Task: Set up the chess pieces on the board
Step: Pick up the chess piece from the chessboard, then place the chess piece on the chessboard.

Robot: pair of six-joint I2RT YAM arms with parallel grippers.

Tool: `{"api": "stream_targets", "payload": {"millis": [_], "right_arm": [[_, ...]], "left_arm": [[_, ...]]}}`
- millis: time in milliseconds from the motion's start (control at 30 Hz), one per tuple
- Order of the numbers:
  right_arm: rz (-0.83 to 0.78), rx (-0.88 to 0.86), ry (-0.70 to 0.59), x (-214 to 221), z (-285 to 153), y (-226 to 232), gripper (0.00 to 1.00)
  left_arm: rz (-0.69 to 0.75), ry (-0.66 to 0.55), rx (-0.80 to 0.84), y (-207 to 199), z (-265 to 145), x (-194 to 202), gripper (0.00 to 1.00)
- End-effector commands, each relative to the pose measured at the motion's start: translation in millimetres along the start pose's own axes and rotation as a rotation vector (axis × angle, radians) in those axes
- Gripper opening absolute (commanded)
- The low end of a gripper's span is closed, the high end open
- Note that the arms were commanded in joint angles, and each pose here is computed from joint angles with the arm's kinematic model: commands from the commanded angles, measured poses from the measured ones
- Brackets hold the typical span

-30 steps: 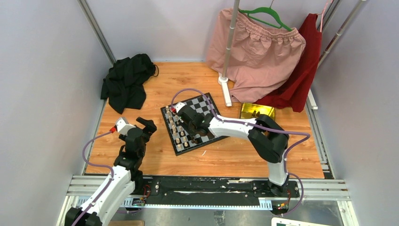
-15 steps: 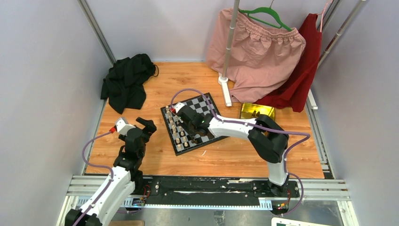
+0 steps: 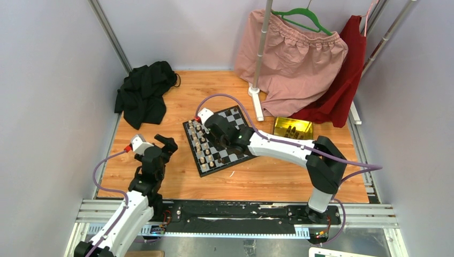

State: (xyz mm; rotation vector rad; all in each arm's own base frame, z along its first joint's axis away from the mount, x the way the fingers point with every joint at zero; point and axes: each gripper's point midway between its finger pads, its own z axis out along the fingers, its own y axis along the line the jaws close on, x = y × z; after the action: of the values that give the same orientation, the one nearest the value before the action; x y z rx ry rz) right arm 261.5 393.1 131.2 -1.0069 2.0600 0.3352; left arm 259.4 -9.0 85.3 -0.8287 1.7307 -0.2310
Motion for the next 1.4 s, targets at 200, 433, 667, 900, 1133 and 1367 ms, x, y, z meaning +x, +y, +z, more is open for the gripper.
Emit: {"api": "stream_targets", "payload": {"millis": [200, 433, 667, 900, 1133, 1367], "right_arm": [[0.073, 0.177, -0.015, -6.6, 10.6, -88.2, 0.0], [0.151, 0.218, -0.018, -0.5, 43.7, -139.5, 0.0], [0.183, 0.205, -0.019, 4.2, 76.6, -158.0, 0.0], [0.201, 0.202, -0.014, 9.0, 91.4, -167.5, 0.0], [0.213, 0.203, 0.003, 17.6, 100.2, -176.7, 0.0], [0.219, 0.187, 0.028, 21.3, 105.7, -176.7, 0.0]], "left_arm": [[0.009, -0.022, 0.004, -3.8, -0.6, -9.0, 1.0], [0.017, -0.018, 0.002, -3.4, 2.9, -5.6, 1.0], [0.022, -0.013, 0.001, -3.2, 6.4, -2.2, 1.0], [0.027, -0.019, 0.0, -3.3, 8.4, -2.4, 1.0], [0.028, -0.011, -0.003, -3.5, 11.2, 0.6, 1.0], [0.029, -0.008, -0.004, -5.3, 13.3, 0.8, 1.0]]}}
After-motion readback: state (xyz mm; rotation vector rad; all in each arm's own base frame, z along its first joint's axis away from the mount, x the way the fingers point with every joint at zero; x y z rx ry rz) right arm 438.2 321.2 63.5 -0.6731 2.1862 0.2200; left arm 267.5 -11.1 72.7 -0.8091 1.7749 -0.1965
